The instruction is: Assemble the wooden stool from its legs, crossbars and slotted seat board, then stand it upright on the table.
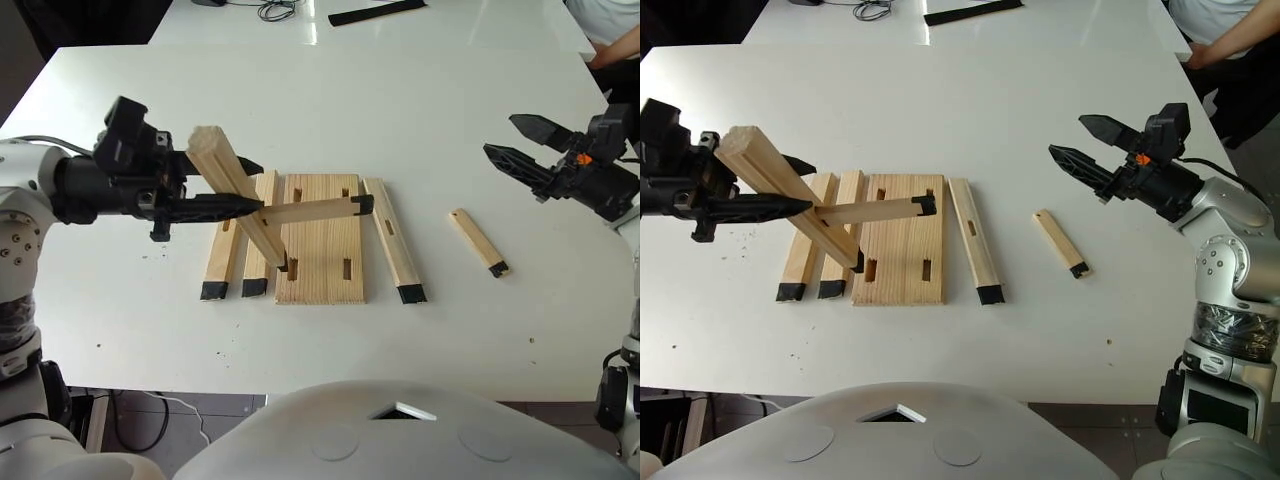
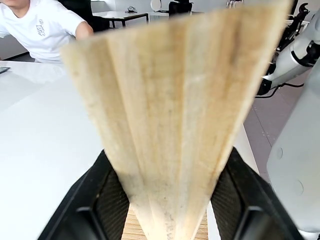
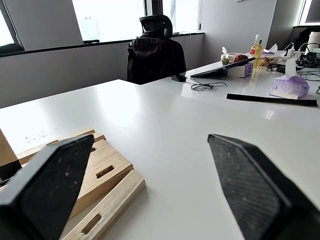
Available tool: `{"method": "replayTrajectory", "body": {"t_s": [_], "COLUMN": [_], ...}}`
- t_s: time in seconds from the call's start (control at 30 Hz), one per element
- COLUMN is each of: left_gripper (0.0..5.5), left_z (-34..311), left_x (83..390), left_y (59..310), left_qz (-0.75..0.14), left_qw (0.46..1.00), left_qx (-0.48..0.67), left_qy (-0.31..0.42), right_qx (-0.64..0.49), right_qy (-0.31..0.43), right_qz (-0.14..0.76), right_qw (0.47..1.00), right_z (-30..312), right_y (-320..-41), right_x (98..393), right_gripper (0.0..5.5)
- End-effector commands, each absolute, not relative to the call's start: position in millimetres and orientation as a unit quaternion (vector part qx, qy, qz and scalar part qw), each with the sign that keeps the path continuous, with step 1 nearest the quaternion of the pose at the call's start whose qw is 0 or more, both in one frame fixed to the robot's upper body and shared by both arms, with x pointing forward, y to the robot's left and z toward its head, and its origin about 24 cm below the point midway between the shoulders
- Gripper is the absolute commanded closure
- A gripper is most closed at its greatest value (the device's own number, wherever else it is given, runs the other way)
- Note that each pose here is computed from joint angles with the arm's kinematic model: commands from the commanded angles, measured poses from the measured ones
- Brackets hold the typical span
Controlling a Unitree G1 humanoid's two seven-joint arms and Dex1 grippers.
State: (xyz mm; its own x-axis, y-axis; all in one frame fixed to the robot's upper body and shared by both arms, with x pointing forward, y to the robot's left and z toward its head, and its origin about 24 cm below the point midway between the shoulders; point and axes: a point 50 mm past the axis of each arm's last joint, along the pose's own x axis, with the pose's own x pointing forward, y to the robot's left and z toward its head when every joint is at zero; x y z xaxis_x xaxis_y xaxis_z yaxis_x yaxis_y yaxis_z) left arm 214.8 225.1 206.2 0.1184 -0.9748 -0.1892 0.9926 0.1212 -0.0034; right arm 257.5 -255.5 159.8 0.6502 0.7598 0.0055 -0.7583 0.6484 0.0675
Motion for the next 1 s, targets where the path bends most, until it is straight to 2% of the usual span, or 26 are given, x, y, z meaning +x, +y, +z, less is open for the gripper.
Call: {"method": "replayTrajectory", "body": {"t_s": [0.03,0.7,1.0], "left_gripper": [3.45,3.46,3.46], "left_z": [190.8,198.7,187.3], "left_x": [209.3,207.2,208.1], "left_y": [221.3,210.4,203.8], "left_qz": [-0.664,-0.656,-0.664], "left_qw": [0.741,0.751,0.744], "left_qx": [0.069,0.069,0.06], "left_qy": [0.078,0.03,0.032], "right_qx": [0.038,0.047,0.052], "right_qy": [0.015,0.025,0.028], "right_qz": [0.428,0.447,0.454], "right_qw": [0.903,0.893,0.889], "right_z": [163.9,165.3,163.1], "right_y": [-252.5,-247.5,-243.2], "right_x": [264.2,272.0,275.3], "right_gripper": [1.32,1.32,1.32]}}
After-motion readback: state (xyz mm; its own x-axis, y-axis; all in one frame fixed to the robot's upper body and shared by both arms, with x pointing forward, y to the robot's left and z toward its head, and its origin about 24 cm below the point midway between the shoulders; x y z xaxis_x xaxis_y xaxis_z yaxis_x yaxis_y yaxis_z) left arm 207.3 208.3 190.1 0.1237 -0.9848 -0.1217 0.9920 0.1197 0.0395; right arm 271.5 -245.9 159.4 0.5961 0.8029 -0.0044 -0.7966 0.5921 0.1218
